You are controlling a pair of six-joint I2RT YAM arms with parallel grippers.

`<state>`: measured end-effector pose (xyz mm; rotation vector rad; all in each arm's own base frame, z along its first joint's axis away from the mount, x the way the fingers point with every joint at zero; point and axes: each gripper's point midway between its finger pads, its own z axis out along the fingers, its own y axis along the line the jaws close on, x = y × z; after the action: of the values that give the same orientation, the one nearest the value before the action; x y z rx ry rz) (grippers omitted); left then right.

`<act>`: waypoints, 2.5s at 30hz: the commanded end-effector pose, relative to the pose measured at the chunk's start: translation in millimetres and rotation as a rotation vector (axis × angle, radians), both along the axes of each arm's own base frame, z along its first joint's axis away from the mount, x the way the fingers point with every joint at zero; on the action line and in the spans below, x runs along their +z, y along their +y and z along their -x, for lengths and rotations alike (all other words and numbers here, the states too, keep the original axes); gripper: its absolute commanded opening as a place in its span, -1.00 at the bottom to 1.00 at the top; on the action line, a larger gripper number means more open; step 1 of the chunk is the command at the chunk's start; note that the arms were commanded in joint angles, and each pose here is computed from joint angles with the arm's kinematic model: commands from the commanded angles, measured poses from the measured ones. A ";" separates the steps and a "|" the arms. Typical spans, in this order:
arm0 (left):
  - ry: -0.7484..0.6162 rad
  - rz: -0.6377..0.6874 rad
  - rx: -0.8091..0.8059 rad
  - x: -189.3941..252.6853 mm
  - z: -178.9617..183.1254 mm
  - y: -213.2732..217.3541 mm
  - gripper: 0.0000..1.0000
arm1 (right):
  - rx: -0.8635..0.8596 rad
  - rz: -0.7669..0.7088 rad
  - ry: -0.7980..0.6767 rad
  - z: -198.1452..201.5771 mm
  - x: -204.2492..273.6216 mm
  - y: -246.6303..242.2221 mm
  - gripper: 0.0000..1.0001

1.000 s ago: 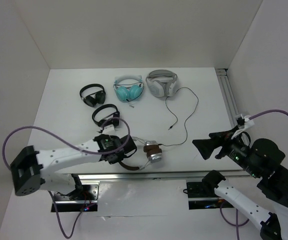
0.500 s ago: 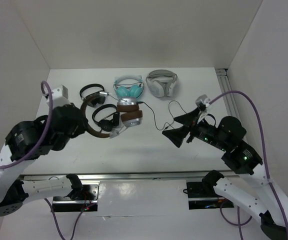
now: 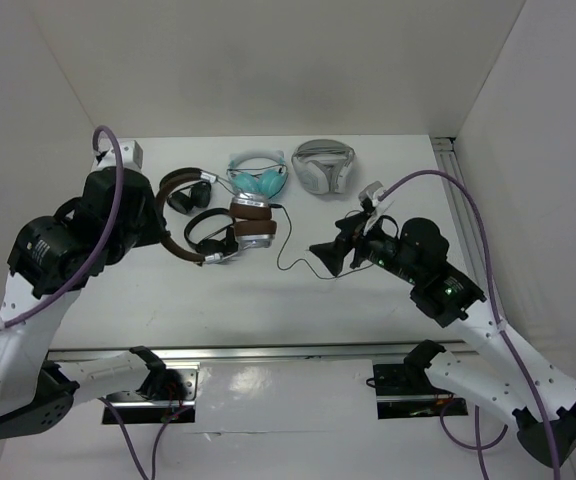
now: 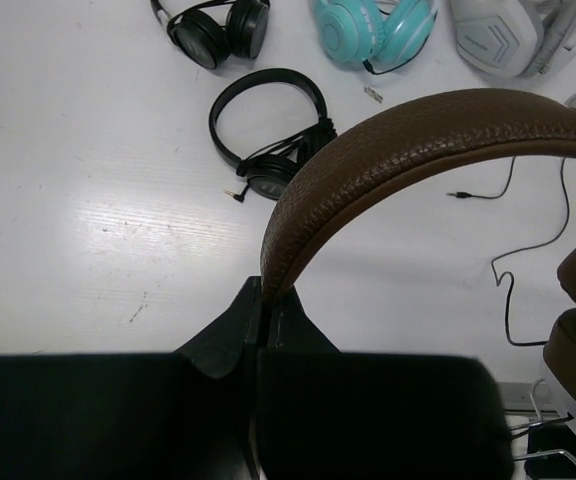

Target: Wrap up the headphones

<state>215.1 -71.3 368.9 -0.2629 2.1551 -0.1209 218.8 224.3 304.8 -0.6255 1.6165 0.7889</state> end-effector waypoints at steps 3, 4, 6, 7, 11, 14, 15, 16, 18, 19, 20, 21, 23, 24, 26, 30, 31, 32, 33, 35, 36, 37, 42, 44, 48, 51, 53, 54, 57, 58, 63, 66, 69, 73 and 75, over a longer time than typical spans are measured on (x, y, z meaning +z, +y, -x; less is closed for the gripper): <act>-0.102 0.098 -0.086 31.0 -11.4 -22.2 -1.00 | 0.033 -0.017 -0.058 -5.9 -1.4 17.8 0.85; -0.101 0.107 -0.081 31.2 -11.4 -22.6 -1.00 | 0.100 -0.011 -0.041 2.3 -6.8 27.7 0.85; -0.114 0.115 -0.081 37.5 -12.8 -23.6 -1.00 | 0.165 0.017 -0.015 5.8 -23.1 44.3 0.85; -0.111 0.127 -0.084 38.5 -14.1 -26.7 -1.00 | 0.174 0.022 -0.007 5.0 -27.3 49.2 0.83; -0.134 0.135 -0.077 50.8 -12.2 -23.6 -1.00 | 0.183 0.094 0.026 2.4 -56.7 63.8 0.77; -0.129 0.126 -0.069 53.1 -13.7 -22.7 -1.00 | 0.108 0.080 0.003 -6.9 -61.0 59.8 0.73; -0.141 0.125 -0.074 57.5 -12.9 -21.8 -1.00 | 0.074 0.033 -0.023 -10.0 -49.7 56.7 0.73; -0.141 0.125 -0.074 57.5 -12.9 -21.8 -1.00 | 0.025 0.010 -0.026 -14.6 -47.9 50.9 0.73; -0.145 0.120 -0.064 59.0 -12.0 -18.6 -1.00 | -0.046 -0.012 -0.036 -19.1 -52.7 39.0 0.73; -0.157 0.120 -0.055 62.7 -8.1 -13.9 -1.00 | -0.057 -0.064 -0.054 -16.4 -40.1 35.3 0.73; -0.165 0.125 -0.055 65.6 -7.5 -13.4 -1.00 | -0.140 -0.076 -0.053 -24.3 -39.2 23.6 0.73; -0.160 0.115 -0.046 64.1 -7.0 -10.9 -1.00 | -0.222 -0.105 -0.045 -31.3 -38.0 12.0 0.73; -0.160 0.115 -0.046 65.2 -5.3 -9.7 -1.00 | -0.349 -0.210 -0.022 -33.1 -25.5 -10.2 0.73; -0.171 0.116 -0.038 68.3 -5.1 -7.8 -1.00 | -0.246 -0.205 -0.041 -19.3 -28.9 -0.3 0.73; -0.173 0.120 -0.026 69.7 -3.9 -5.5 -1.00 | 0.001 -0.206 -0.117 17.5 -14.0 20.1 0.80; -0.170 0.112 -0.018 70.0 -4.4 -4.0 -1.00 | 0.151 -0.146 -0.071 39.1 -17.3 32.6 0.80; -0.182 0.120 -0.018 74.7 -3.3 -3.2 -1.00 | 0.181 -0.133 -0.055 42.9 -22.7 36.1 0.80; -0.182 0.120 -0.018 76.0 -5.8 -4.9 -1.00 | 0.208 -0.115 -0.033 46.2 -29.9 39.2 0.80; -0.182 0.120 -0.018 76.0 -5.8 -4.9 -1.00 | 0.238 -0.115 -0.031 51.2 -30.0 41.3 0.80; -0.181 0.125 -0.026 77.1 -7.1 -7.6 -1.00 | 0.225 -0.082 0.008 47.7 -46.5 44.1 0.76; -0.178 0.129 -0.033 76.9 -6.6 -9.1 -1.00 | 0.208 -0.081 0.007 45.9 -46.7 43.9 0.76; -0.188 0.136 -0.034 80.6 -5.7 -8.6 -1.00 | 0.147 -0.064 0.020 35.4 -55.7 40.2 0.76; -0.186 0.140 -0.041 80.5 -5.2 -10.1 -1.00 | 0.056 -0.054 0.017 20.1 -68.0 43.0 0.72; -0.178 0.135 -0.041 78.6 -4.2 -9.4 -1.00 | -0.001 -0.058 -0.006 9.8 -65.3 41.0 0.69; -0.175 0.139 -0.049 78.4 -3.7 -10.9 -1.00 | -0.047 -0.059 -0.011 -1.7 -67.7 42.0 0.56; -0.175 0.139 -0.049 78.4 -3.7 -10.9 -1.00 | -0.097 -0.029 -0.004 -10.7 -79.1 38.3 0.53; -0.183 0.144 -0.049 80.3 -1.2 -9.2 -1.00 | -0.097 -0.033 -0.007 -10.7 -80.3 38.3 0.41; -0.183 0.144 -0.049 80.3 -1.1 -9.2 -1.00 | -0.088 -0.029 -0.003 -10.0 -85.6 39.8 0.08; -0.183 0.144 -0.049 80.3 -1.1 -9.2 -1.00 | -0.069 -0.035 0.006 -8.0 -89.7 43.5 -0.63; -0.183 0.144 -0.049 80.3 -1.1 -9.2 -1.00 | -0.058 -0.041 0.003 -6.5 -90.8 44.6 -0.63; -0.177 0.142 -0.050 77.4 -3.3 -10.9 -1.00 | -0.083 -0.064 0.020 -7.2 -93.6 41.3 -1.00; -0.160 0.103 -0.054 63.7 -7.1 -10.7 -1.00 | -0.193 -0.084 0.026 -12.2 -85.5 26.2 -1.00; -0.139 -0.005 -0.109 31.0 -20.1 -15.3 -1.00 | -0.348 -0.127 0.019 -14.6 -57.7 -1.0 -1.00; -0.067 -0.117 -0.046 -15.2 -32.6 -5.9 -1.00 | -0.432 -0.166 0.006 -6.6 -19.4 -26.8 -1.00; -0.049 -0.144 -0.044 -33.6 -35.2 -5.1 -1.00 | -0.445 -0.132 0.007 -4.5 -13.2 -34.1 -1.00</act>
<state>229.7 -74.3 328.0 -0.0967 2.2136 0.0047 218.4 215.2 265.7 -0.2612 1.6147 0.6451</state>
